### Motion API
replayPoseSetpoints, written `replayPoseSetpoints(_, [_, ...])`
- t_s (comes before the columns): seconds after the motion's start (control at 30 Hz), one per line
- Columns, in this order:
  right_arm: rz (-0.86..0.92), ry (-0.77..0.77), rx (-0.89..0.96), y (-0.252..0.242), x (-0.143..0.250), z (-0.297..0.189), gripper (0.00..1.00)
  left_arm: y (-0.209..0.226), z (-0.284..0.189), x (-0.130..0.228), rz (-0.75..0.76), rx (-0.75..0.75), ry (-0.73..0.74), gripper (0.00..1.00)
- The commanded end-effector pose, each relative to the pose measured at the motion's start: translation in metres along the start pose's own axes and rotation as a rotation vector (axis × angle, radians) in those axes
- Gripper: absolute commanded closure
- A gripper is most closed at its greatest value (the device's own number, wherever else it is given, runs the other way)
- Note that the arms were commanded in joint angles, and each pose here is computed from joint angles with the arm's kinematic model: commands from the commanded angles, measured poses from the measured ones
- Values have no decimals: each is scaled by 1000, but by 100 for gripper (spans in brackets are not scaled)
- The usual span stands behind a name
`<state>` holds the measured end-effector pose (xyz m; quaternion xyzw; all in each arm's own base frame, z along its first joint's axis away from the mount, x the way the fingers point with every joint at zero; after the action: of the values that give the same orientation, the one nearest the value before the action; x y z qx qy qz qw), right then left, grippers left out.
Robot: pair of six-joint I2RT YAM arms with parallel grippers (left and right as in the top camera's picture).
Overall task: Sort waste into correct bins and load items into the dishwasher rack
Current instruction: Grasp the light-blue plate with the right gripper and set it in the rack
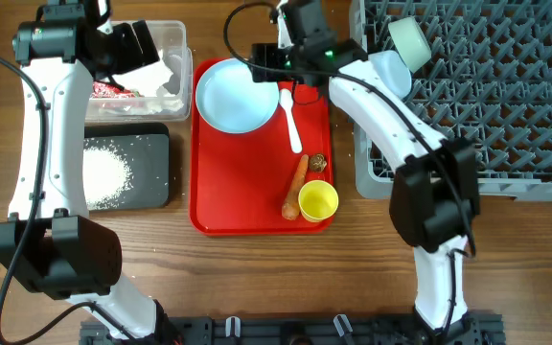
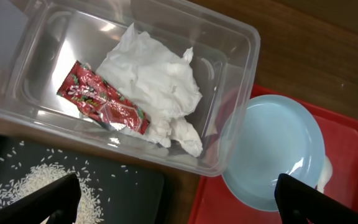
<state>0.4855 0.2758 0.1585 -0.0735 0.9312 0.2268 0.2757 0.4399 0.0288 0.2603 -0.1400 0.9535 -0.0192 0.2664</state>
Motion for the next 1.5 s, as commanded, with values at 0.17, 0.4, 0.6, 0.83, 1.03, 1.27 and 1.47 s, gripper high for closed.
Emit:
replayPoseSetpoints(0.17, [-195, 246, 74, -31, 66, 64, 52, 3, 7, 3, -49, -27, 19, 0])
replayPoseSetpoints(0.4, [-227, 337, 128, -35, 94, 76, 77, -1, 22, 9, -44, -15, 61, 0])
replayPoseSetpoints(0.6, [-187, 446, 221, -58, 123, 85, 96, 0, 21, 12, -43, -20, 78, 0])
replayPoseSetpoints(0.83, [-129, 146, 184, -28, 22, -20, 96, 0, 21, 16, -43, -21, 96, 0])
replayPoseSetpoints(1.03, [17, -272, 593, -88, -56, -221, 96, 0, 21, 16, -43, -21, 95, 0])
replayPoseSetpoints(1.27, [156, -251, 1336, -237, -39, -353, 96, 0, 21, 16, -43, -21, 96, 0])
replayPoseSetpoints(1.47, [13, -30, 1335, -278, -28, -334, 96, 0, 21, 16, -44, -21, 96, 0])
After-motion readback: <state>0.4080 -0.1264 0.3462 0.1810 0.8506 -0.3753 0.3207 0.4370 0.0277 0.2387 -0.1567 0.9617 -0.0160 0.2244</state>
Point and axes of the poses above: each gripper's point midway between its finger pads, its own z axis out along the fingers, its own y axis along the line the jaws close on, x = y × z, the point moved 4 cm from there along -z, back along the fingers, and after that the axes turned 2 degrees about z, right-handed, at the moved point
